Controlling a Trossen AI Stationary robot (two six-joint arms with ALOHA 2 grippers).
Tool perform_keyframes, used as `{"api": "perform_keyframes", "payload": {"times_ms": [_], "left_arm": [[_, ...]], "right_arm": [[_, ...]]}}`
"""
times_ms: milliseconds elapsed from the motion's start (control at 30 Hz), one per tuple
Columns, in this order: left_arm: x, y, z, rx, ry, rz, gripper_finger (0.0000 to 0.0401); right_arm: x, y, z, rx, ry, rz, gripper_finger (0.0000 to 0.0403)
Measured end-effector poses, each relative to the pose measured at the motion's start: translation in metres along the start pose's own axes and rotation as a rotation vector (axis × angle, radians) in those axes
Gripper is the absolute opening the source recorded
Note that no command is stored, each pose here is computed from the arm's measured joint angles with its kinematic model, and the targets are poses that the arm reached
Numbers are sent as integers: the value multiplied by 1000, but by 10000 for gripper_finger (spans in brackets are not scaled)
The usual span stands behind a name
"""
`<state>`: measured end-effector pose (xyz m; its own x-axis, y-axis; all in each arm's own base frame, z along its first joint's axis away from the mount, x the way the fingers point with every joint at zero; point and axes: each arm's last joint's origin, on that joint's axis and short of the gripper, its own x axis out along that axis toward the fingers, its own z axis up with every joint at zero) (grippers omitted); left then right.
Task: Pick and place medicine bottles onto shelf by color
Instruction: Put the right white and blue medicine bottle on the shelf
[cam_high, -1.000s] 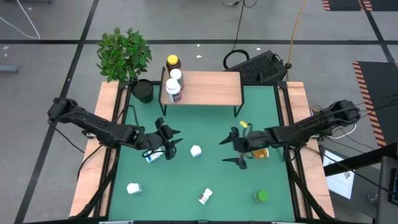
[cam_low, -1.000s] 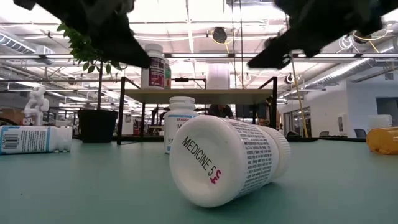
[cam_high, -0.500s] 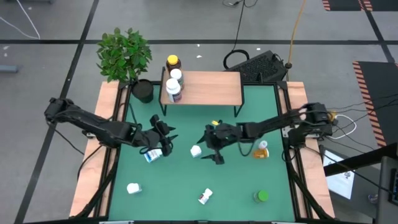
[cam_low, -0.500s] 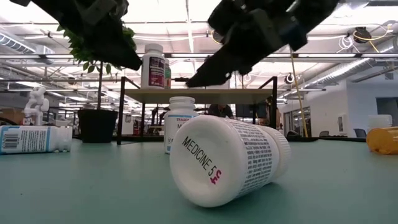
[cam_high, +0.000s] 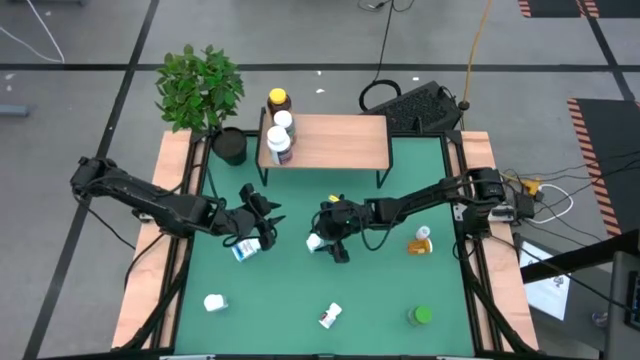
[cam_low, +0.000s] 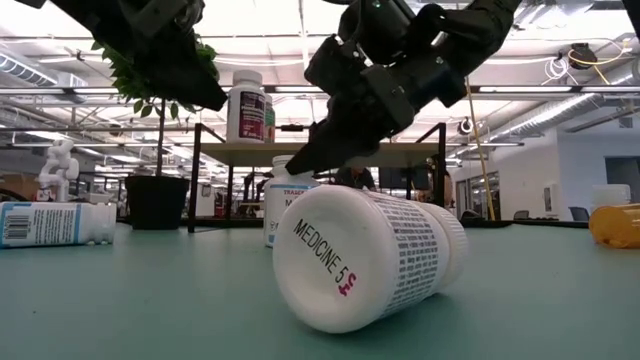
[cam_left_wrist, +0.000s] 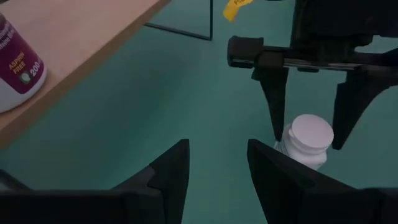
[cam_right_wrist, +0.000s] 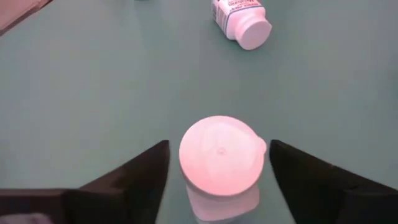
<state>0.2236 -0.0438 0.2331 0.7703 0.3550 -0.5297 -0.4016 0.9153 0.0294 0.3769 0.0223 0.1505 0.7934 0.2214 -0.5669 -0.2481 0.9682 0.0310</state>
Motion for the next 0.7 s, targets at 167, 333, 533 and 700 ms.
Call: {"api": "perform_keyframes", "payload": {"times_ms": [167, 333, 533, 700], "left_arm": [[0, 0, 0, -8, 1, 0, 164], [0, -1, 0, -18, 1, -3, 164], [0, -1, -1, -20, 1, -4, 163], [0, -1, -1, -21, 2, -4, 164]], "right_arm": [[0, 0, 0, 2, 5, -1, 164], [-1, -1, 0, 29, 4, -21, 159], [-34, 0, 23, -16, -11, -121, 159], [-93, -12, 53, -110, -69, -320, 161]]}}
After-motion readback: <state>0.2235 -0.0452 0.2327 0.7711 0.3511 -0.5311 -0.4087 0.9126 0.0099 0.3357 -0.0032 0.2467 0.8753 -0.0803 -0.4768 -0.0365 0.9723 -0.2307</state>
